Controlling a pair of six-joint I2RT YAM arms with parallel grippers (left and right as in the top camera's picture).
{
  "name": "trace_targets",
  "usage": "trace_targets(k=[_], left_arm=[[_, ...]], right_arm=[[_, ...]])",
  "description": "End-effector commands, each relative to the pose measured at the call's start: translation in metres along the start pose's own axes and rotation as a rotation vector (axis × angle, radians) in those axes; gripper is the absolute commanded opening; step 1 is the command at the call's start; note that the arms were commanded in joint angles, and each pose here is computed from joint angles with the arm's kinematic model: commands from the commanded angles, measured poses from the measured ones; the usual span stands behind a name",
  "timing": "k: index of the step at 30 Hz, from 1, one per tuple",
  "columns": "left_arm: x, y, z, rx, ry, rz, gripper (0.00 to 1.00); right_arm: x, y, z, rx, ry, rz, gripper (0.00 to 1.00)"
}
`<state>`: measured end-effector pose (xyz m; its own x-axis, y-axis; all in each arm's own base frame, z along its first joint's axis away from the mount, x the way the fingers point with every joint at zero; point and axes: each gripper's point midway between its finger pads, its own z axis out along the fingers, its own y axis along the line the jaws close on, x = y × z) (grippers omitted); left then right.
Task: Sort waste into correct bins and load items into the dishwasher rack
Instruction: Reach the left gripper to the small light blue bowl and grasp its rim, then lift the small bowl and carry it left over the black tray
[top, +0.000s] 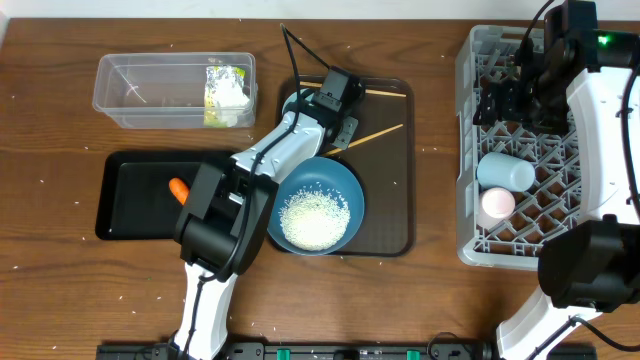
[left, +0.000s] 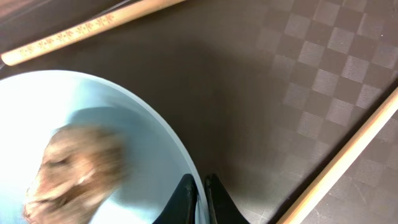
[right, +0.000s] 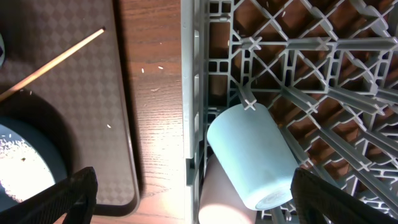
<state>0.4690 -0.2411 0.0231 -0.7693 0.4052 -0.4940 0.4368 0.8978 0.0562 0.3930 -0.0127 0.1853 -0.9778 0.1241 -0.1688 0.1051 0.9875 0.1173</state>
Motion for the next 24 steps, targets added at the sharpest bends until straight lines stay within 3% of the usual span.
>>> trace_targets(k=[1,9,17,24], left_arm=[[0.007,0.003,0.007,-0.006,0.023,-0.008,0.06],[-0.010,0.005,-0.016,-0.005,-0.023,-0.020,0.06],[-0.054,0.010,-0.111,0.068,-0.177,-0.149,0.06],[-0.046,0.020,-0.169,0.230,-0.163,-0.282,0.06]], right_arm=[[-0.003,-0.002,-0.010,0.009,-0.031,-0.002,0.92],[-0.003,-0.002,-0.010,0.010,-0.031,-0.001,0.92],[-0.003,-0.001,-0.010,0.009,-0.032,-0.002,0.92],[-0.003,-0.002,-0.010,0.009,-0.032,-0.002,0.92]])
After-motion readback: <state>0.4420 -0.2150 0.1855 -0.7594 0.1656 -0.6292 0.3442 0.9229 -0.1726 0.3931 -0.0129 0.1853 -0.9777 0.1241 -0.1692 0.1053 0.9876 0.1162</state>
